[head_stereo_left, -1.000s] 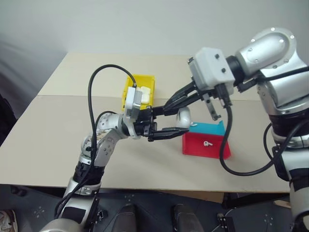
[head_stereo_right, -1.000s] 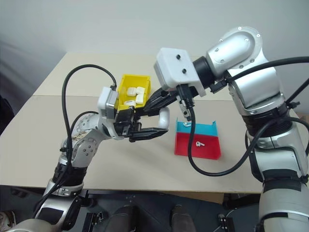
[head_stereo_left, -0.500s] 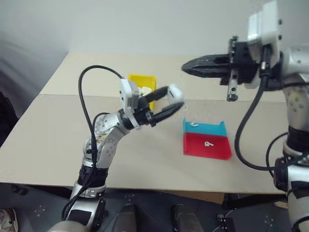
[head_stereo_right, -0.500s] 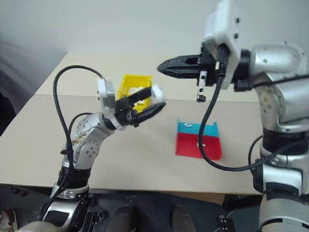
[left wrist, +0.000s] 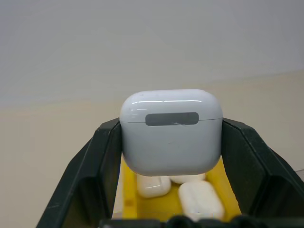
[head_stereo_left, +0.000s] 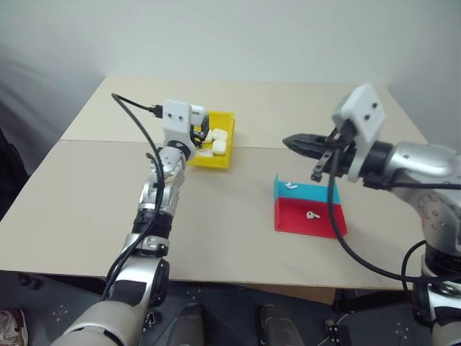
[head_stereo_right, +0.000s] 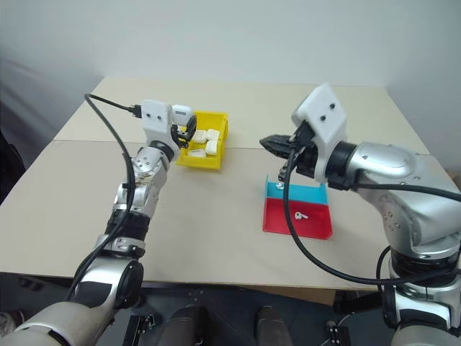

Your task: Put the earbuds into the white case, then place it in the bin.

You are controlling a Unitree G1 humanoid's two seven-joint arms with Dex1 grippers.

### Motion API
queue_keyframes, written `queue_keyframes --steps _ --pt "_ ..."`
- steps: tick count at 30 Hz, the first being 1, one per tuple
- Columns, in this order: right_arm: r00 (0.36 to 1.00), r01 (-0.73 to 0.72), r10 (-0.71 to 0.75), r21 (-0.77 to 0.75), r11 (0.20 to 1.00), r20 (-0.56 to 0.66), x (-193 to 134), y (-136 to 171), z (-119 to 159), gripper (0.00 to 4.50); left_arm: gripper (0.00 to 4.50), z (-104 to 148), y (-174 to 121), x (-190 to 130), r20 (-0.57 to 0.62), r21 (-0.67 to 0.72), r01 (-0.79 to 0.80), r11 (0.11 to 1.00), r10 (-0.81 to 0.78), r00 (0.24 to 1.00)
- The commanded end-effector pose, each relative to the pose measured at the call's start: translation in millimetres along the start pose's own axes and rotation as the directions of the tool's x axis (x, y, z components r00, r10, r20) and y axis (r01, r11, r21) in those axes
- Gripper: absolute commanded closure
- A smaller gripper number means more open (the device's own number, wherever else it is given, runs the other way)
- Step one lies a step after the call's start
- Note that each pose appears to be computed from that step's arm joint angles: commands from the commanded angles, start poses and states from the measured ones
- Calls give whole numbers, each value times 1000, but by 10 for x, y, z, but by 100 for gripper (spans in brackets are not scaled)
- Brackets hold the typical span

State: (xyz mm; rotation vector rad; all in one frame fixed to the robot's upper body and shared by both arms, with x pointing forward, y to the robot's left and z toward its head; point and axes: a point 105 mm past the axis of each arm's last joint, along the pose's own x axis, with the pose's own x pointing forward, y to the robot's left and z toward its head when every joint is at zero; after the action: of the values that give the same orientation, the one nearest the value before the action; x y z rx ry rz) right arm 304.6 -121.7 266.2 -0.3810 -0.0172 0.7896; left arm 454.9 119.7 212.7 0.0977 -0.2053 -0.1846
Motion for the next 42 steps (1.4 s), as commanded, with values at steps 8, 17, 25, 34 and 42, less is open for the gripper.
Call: queue_keyframes --steps 8,17,25,34,42 --pt "995 68 -65 -37 997 75 -57 22 209 445 170 -78 -186 272 -43 47 24 999 -22 999" --pt "994 67 -64 -28 997 86 -64 48 208 450 4 -39 -184 299 -33 28 36 999 -35 999" --pt "994 70 -67 -28 997 89 -28 68 124 450 4 92 -36 98 107 -9 156 988 -154 982" --pt "979 -21 22 -9 1000 202 16 282 -42 450 4 258 44 -901 209 -7 389 921 -379 901" --pt "982 -106 109 -31 994 151 -76 380 -364 450 4 323 40 -1767 62 50 645 763 -647 760"
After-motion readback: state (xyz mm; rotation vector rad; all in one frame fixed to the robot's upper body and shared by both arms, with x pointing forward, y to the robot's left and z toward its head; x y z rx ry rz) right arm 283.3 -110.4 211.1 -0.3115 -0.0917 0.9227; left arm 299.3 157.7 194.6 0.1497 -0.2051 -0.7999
